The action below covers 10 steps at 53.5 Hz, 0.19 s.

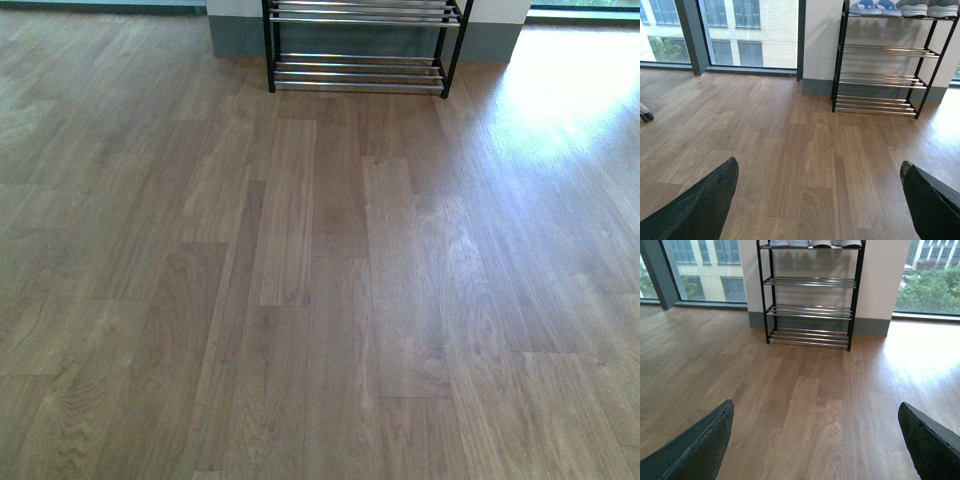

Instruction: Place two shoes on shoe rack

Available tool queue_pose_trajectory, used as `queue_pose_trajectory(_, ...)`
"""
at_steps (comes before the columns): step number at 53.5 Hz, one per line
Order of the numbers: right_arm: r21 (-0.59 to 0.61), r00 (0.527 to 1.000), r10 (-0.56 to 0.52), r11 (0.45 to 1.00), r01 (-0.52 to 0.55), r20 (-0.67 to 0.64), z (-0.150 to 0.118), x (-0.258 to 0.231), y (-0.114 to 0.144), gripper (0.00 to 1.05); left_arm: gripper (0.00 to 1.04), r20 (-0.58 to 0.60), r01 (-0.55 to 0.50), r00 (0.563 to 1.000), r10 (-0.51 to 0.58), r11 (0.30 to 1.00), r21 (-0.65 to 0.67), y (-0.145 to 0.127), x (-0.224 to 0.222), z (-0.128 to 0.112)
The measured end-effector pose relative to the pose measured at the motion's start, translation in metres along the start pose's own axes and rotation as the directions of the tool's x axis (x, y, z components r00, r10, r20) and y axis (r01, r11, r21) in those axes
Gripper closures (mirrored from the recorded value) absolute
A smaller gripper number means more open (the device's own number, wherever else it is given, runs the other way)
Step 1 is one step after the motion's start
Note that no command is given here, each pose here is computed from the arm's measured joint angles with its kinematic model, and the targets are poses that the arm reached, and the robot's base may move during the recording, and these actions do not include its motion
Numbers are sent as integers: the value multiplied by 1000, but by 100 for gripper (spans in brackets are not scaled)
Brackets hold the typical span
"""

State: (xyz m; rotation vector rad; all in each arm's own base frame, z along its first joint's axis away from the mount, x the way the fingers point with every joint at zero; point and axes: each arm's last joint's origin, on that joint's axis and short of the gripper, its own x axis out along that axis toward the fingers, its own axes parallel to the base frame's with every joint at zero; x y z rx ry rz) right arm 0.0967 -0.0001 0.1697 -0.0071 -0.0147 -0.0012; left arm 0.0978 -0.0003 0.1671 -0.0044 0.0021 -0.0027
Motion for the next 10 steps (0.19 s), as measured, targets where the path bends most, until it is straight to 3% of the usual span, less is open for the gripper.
queue_pose_trajectory(10, 0, 1000, 0, 1000, 0, 0, 0, 0, 0, 9, 9, 0, 0, 1000, 0, 1000, 0, 0, 0, 0)
